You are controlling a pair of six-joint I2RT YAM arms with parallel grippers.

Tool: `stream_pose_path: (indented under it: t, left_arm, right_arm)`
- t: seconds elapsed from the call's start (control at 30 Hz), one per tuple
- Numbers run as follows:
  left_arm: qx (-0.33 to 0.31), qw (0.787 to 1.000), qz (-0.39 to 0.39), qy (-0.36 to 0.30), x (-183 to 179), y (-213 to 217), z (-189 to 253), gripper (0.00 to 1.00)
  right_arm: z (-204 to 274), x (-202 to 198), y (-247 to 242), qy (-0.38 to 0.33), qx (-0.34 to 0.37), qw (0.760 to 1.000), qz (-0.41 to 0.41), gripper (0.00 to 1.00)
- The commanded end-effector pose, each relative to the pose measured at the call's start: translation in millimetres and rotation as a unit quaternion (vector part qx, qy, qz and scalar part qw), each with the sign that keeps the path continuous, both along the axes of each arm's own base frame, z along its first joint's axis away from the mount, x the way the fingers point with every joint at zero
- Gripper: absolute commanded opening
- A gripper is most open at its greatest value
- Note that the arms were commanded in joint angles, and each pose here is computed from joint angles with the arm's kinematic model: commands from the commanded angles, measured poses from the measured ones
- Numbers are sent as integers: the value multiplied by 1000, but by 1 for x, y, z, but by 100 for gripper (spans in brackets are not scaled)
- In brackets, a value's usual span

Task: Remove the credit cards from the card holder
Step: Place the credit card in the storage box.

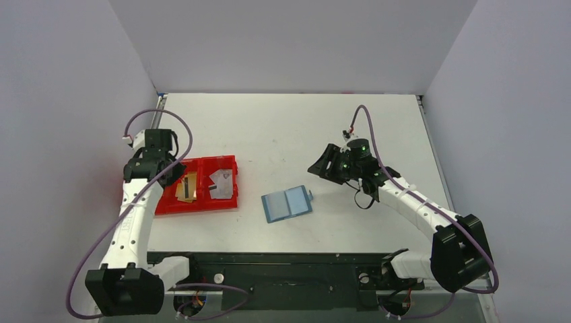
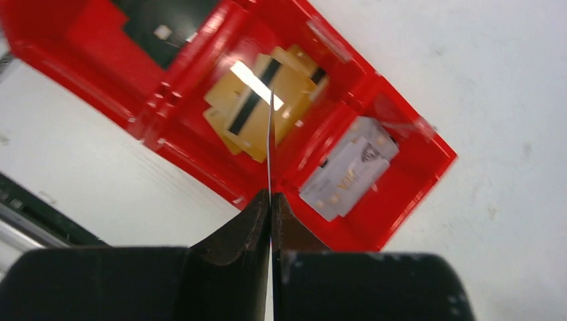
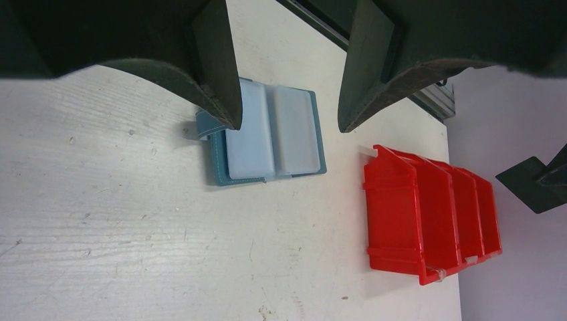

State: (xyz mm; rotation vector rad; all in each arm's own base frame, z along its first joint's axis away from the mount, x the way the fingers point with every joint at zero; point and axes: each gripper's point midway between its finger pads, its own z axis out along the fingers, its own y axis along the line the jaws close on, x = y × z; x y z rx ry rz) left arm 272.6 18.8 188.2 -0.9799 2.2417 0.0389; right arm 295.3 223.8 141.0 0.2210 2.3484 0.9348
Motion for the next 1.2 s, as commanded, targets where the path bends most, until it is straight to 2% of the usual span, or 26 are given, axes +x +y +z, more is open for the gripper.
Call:
stream_pose_path:
  t: [0.0, 0.2, 0.33, 0.77, 0.97, 1.1, 1.13, 1.17]
  left_arm:
    - [59, 993, 101, 26, -14, 56, 7, 0]
    - [117, 976, 176, 47, -12, 103, 7, 0]
    - [155, 968, 189, 60, -2, 121, 7, 0]
    - [221, 954, 144, 142, 27, 144, -29, 0]
    - [208, 954, 126, 174, 36, 147, -46, 0]
    - [175, 957, 113, 200, 36, 146, -60, 0]
    - [170, 958, 110, 202, 37, 145, -63, 1]
    - [162, 960, 107, 201, 38, 144, -64, 7]
  right_arm:
    - [7, -3, 7, -12, 5, 1000, 25, 51]
    - [-1, -11, 13, 4, 0, 999, 38, 51]
    - [-1, -17, 17, 10, -5, 999, 49, 50]
    - [3, -26, 24, 6, -25, 998, 54, 50]
    - [-2, -30, 26, 10, -30, 998, 58, 50]
    - [-3, -31, 27, 10, -32, 997, 63, 50]
    - [-3, -31, 27, 10, -32, 997, 64, 50]
    - [-3, -31, 27, 8, -33, 997, 65, 50]
